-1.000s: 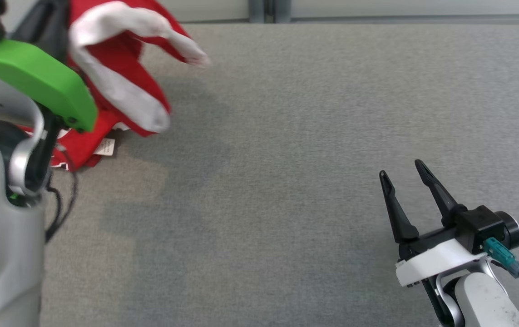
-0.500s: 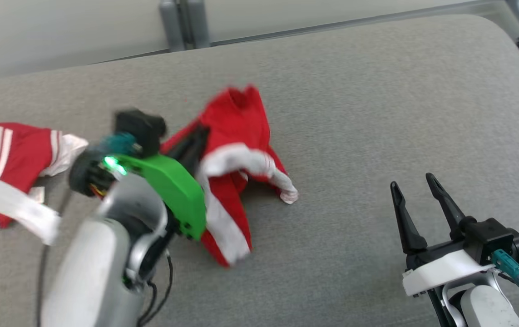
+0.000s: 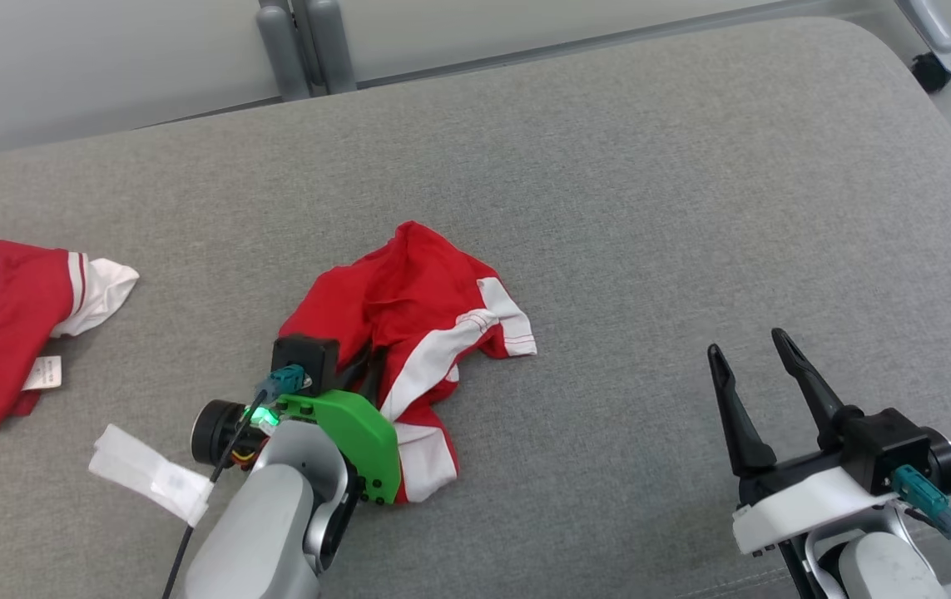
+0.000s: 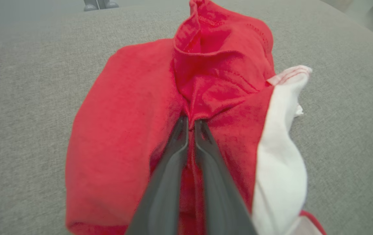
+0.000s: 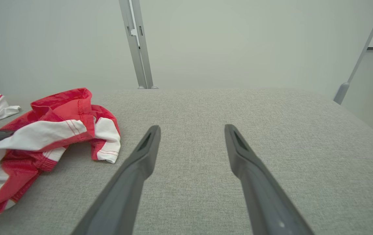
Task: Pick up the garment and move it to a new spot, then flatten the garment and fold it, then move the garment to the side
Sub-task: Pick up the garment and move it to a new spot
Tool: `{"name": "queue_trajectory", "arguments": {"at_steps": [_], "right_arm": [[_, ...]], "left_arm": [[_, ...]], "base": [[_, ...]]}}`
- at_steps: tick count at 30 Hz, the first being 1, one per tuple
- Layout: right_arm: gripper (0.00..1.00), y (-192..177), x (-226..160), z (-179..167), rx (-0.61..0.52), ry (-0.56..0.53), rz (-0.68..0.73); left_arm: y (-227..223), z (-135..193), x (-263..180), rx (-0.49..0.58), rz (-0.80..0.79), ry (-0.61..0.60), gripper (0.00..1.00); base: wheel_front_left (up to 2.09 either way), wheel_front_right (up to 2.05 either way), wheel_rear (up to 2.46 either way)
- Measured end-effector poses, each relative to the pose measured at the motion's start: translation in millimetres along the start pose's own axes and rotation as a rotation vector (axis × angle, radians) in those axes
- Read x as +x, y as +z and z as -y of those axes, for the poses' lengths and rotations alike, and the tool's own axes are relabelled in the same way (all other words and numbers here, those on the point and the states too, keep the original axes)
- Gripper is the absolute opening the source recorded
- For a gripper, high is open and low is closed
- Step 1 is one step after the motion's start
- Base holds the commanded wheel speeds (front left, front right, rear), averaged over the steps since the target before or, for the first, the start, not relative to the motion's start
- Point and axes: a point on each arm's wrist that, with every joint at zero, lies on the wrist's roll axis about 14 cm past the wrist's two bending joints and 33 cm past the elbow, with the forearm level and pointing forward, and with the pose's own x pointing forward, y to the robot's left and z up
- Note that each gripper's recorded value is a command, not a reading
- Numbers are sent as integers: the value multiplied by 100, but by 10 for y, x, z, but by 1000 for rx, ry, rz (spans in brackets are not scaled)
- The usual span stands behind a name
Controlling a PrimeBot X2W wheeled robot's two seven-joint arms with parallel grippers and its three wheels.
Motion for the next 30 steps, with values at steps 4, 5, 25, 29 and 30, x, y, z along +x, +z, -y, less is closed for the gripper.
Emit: {"name": "queue_trajectory", "arguments": {"at_steps": [4,5,25,29,30], "right_arm": [[100,3,6,-78,-11,33,1],[100,27,18,-100,-13,42,9],[100,361,-38,-230,-58,83,114],[100,262,-121,-176,-51,53,84],[100,233,-142,-163,-48,46,75]], "left_arm": [[210,-73,-115,1,166,38,100],[264,-95,-164,0,210,51,100],[128,-556,-1563,-42,467,385,100],[130,-612,-1597,-24,467,401,100],[135,-618,-1598,-20,468,400,100]], "base": [[0,0,0],[0,0,0],[0,0,0],[0,0,0],[0,0,0]]}}
